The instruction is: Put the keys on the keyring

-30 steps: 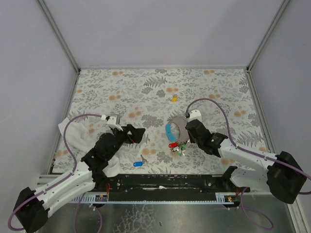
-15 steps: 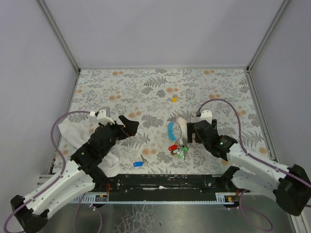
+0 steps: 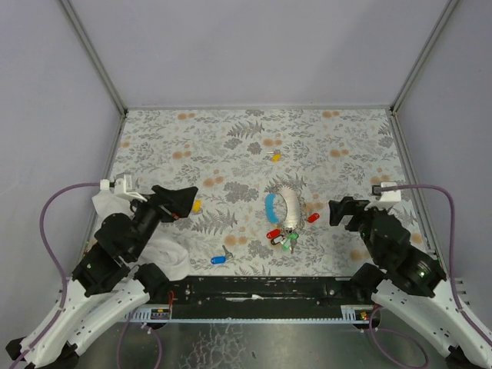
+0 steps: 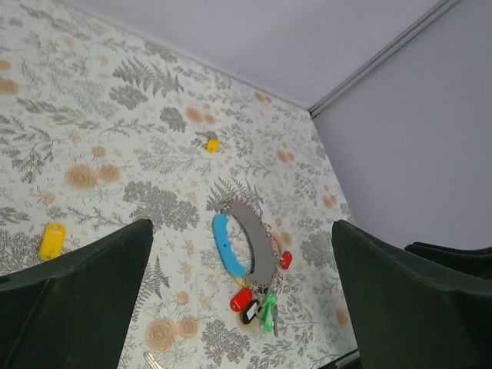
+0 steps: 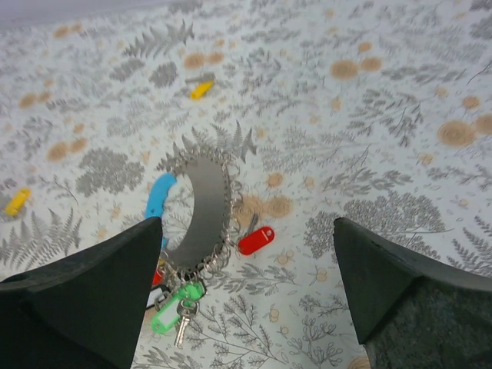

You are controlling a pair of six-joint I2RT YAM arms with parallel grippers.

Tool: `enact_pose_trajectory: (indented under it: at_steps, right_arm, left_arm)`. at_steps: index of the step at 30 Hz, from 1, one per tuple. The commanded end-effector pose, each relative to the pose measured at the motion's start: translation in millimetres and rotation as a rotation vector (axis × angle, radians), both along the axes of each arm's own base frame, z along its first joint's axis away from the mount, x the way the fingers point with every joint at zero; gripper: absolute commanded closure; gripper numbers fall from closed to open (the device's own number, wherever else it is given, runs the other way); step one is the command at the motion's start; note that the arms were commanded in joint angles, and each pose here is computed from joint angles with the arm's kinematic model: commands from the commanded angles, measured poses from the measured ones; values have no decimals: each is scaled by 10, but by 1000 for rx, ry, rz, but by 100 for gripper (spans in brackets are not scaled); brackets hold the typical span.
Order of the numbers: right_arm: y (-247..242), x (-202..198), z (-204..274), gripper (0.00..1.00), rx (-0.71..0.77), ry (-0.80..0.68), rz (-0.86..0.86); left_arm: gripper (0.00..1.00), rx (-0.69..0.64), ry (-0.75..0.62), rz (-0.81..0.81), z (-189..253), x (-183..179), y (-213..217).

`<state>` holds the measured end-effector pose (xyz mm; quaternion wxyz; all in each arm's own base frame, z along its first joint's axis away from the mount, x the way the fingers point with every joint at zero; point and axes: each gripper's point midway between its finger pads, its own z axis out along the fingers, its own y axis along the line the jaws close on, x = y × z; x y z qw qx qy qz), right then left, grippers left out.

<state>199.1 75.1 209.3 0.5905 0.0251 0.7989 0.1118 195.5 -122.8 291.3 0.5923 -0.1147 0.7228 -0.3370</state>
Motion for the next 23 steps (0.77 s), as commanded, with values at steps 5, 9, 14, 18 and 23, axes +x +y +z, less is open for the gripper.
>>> enact_pose_trajectory:
  at_steps: [5,9,14,18,23]
  right_arm:
    - [-457,-197,473,1,-18,-140,-86]
    - [-548,-257,512,1,19,-176,-110]
    - [-634,-307,507,1,80,-202,-147]
    - [-543,-280,454,1,109,-212,-118]
    - [-552,-260,419,1,100,-190,-138]
  left_arm:
    - [0,50,-100,31,143,-103,216]
    - [0,61,-87,49,40,-70,230]
    - [0,57,-78,36,4,-57,185]
    - [0,56,-76,27,-19,-75,180]
    - [0,25,-98,38,25,-114,231]
